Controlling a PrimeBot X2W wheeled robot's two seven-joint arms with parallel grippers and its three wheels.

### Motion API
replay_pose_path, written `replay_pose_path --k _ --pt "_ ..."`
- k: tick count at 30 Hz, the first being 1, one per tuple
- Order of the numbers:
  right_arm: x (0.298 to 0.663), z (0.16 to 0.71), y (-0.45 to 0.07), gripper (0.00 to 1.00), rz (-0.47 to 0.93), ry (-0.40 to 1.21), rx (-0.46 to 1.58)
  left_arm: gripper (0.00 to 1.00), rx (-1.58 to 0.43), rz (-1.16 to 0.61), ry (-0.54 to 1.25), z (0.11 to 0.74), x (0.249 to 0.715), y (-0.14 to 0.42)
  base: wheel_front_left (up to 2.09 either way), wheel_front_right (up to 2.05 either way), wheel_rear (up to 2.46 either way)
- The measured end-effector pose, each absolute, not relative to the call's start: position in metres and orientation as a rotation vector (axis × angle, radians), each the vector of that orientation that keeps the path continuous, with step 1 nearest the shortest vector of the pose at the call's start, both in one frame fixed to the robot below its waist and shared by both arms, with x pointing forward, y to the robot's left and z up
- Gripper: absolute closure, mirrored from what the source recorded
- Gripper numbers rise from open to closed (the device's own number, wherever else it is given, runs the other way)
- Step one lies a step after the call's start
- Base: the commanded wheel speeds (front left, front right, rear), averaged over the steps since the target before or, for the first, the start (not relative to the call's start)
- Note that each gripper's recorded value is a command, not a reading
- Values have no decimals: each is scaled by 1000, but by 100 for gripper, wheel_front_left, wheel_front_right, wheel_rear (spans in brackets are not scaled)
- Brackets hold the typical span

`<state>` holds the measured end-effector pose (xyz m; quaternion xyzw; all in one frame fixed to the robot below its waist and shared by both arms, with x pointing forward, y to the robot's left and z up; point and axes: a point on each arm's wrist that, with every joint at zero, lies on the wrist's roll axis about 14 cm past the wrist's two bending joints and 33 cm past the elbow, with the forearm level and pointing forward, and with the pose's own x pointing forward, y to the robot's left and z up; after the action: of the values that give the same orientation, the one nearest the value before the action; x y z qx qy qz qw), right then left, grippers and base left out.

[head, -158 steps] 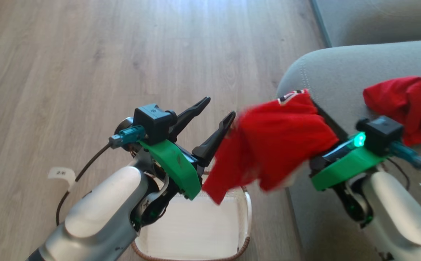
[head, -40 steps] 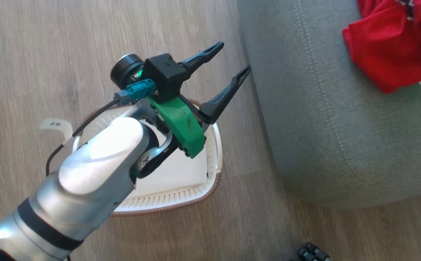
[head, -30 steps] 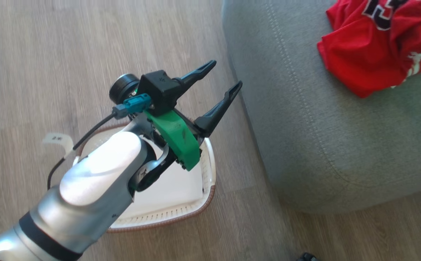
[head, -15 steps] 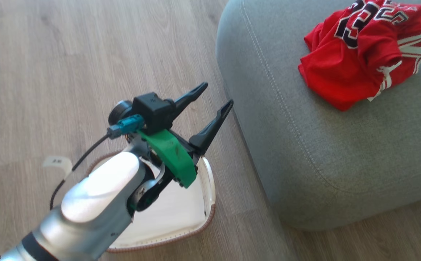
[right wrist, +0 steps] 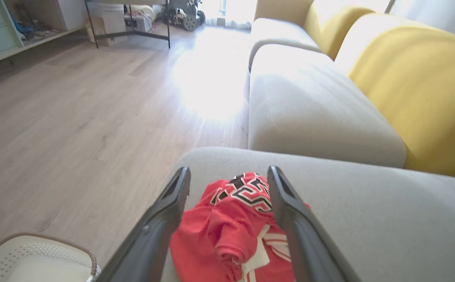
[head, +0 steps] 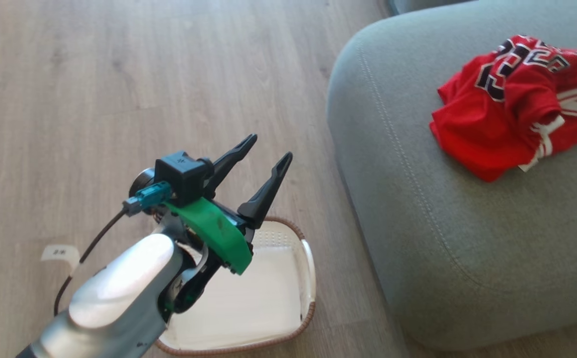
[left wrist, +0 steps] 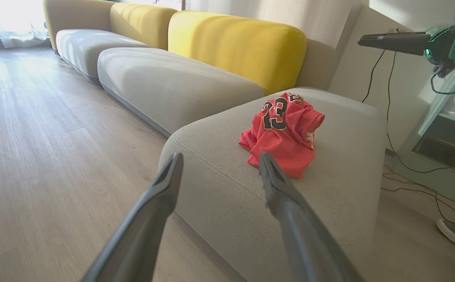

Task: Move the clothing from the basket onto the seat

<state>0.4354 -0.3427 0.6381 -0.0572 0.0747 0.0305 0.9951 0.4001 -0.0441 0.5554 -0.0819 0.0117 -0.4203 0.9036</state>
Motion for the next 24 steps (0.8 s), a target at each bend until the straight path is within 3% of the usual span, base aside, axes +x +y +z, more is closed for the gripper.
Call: replay_pose_path --k 9,24 --pt "436 671 -306 0 121 -118 -108 0 -160 -674 -13 566 399 17 0 0 0" --pt "403 646 -242 0 135 -287 38 0 -179 -338 -37 561 381 113 0 0 0"
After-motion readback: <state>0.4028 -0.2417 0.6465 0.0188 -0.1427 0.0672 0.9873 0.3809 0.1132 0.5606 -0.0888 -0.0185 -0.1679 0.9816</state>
